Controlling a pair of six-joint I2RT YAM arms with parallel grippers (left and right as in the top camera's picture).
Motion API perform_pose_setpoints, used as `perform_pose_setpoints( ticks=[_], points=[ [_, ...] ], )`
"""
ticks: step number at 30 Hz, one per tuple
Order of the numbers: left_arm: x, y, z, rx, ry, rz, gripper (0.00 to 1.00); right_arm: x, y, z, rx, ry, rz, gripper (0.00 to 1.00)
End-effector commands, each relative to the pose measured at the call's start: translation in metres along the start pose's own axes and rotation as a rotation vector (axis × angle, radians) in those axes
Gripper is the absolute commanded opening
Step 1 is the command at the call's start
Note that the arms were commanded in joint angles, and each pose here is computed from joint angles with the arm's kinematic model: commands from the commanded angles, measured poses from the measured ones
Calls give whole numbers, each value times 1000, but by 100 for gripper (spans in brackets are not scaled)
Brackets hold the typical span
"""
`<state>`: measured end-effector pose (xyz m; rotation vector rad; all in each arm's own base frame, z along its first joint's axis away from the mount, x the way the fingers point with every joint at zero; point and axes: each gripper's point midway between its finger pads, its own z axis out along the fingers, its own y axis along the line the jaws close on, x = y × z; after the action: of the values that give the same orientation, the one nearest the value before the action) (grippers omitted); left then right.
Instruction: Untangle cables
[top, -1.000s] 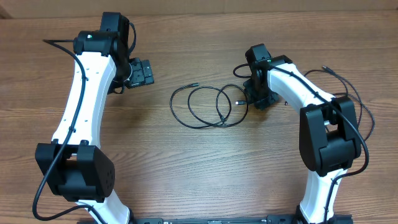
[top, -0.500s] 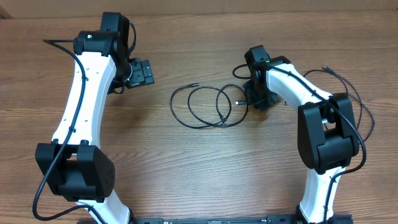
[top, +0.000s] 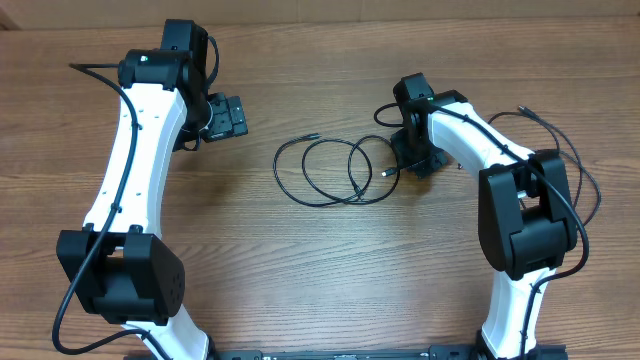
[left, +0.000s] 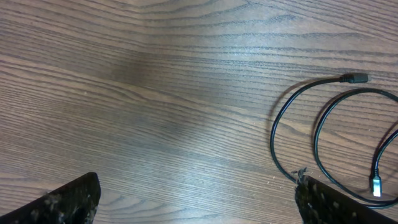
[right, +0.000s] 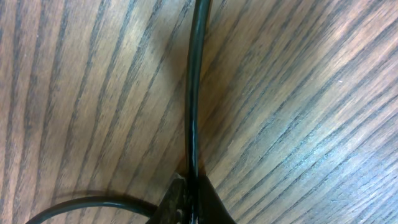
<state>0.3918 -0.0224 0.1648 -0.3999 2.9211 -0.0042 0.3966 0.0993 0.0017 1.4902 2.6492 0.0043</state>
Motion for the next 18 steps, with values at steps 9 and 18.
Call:
perform_pose_setpoints(
  ticks=[9, 18],
  points=[
    [2, -3, 5, 1, 14, -12, 100, -40, 22, -60, -147, -97, -275, 4],
    [2, -3, 5, 1, 14, -12, 100, -89, 13, -73, -190, -151, -209, 4]
  ],
)
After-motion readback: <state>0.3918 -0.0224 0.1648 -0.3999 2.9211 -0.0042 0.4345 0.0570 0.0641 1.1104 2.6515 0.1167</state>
